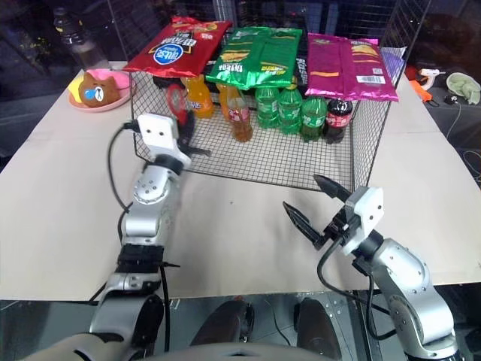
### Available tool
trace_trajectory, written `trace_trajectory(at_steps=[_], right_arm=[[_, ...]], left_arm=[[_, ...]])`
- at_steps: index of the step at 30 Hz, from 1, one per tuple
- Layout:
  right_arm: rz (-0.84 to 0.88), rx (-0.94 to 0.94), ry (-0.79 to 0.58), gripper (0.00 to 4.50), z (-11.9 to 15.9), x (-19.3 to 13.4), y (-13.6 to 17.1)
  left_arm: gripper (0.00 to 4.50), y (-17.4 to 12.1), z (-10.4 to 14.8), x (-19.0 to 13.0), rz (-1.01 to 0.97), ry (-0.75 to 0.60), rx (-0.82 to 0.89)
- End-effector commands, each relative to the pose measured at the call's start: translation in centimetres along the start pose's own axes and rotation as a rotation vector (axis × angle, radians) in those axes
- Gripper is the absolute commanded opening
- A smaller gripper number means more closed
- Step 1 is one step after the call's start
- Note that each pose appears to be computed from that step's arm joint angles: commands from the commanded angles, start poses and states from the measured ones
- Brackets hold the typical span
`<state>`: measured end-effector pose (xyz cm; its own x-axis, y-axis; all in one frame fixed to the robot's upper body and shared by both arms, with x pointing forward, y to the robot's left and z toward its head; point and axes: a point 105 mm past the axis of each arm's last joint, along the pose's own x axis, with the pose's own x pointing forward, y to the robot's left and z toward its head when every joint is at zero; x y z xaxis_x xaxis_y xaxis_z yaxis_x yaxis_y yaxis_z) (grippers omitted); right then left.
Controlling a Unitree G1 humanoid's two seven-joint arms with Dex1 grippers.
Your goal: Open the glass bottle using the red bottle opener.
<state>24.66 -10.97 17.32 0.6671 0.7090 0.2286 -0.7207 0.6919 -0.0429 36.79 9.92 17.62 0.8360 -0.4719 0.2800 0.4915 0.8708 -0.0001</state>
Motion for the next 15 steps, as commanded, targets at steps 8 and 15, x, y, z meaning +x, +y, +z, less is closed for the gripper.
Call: trace_trajectory(at_steps=[8, 15], right_arm=[[0.048, 0.188, 0.174, 4.5, -2.0, 1.3, 1.1], [-0.006, 0.256, 0.147, 4.5, -0.6, 1.4, -1.2]], left_arm=[[0.04, -10.1, 2.8, -0.5, -0.614, -0.002, -0.699], [0.04, -11.0, 3.9, -1.5, -0.796, 0.026, -0.908]])
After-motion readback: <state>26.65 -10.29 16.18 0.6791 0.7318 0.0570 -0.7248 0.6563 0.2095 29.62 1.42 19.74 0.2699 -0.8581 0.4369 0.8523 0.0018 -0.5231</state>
